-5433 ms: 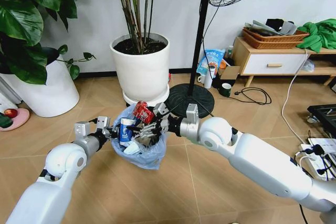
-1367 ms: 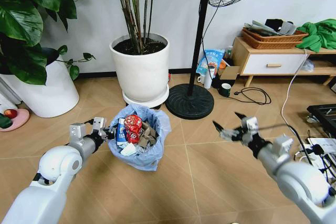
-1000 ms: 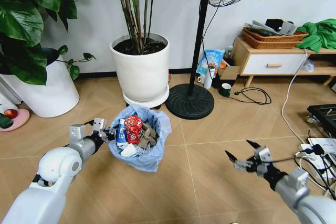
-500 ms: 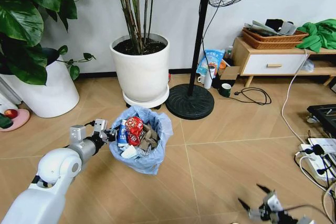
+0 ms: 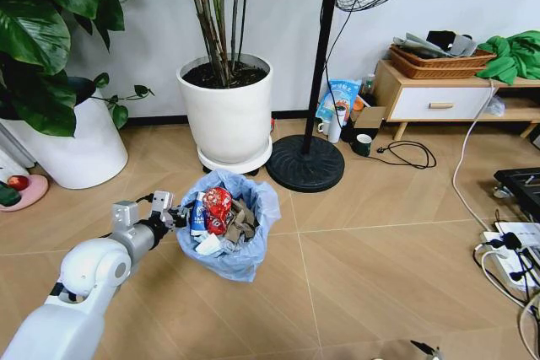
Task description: Pick up the trash bin and place the garbage on the floor into it.
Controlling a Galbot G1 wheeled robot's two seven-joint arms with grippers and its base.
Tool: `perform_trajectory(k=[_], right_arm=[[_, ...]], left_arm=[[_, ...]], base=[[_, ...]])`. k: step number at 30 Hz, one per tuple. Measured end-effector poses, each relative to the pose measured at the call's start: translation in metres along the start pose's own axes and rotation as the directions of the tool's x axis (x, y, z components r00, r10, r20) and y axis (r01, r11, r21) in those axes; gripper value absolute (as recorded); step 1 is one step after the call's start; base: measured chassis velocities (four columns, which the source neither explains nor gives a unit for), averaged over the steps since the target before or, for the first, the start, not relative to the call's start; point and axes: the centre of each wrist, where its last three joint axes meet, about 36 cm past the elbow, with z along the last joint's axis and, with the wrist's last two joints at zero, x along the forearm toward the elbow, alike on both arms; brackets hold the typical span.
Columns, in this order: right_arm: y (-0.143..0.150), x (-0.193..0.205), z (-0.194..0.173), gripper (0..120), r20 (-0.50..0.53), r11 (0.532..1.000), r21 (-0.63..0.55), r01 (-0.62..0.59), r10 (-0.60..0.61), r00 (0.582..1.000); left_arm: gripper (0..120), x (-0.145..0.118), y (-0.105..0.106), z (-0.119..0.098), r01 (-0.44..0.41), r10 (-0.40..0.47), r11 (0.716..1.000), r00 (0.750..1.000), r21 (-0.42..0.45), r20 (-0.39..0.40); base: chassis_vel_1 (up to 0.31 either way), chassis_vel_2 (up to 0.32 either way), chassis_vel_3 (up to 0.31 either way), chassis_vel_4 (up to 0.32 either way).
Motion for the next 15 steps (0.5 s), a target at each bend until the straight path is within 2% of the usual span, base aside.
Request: perform_trajectory(k=[15], right_arm=[[0.001, -0.032, 0.022, 98, -0.005, 0.997, -0.059, -0.048, 0.048, 0.999]], left_arm=[[0, 0.000, -0.003, -0.002, -0.002, 0.002, 1.000, 1.000, -0.002, 0.006]], base=[[0.000, 0.000, 0.000, 0.000]])
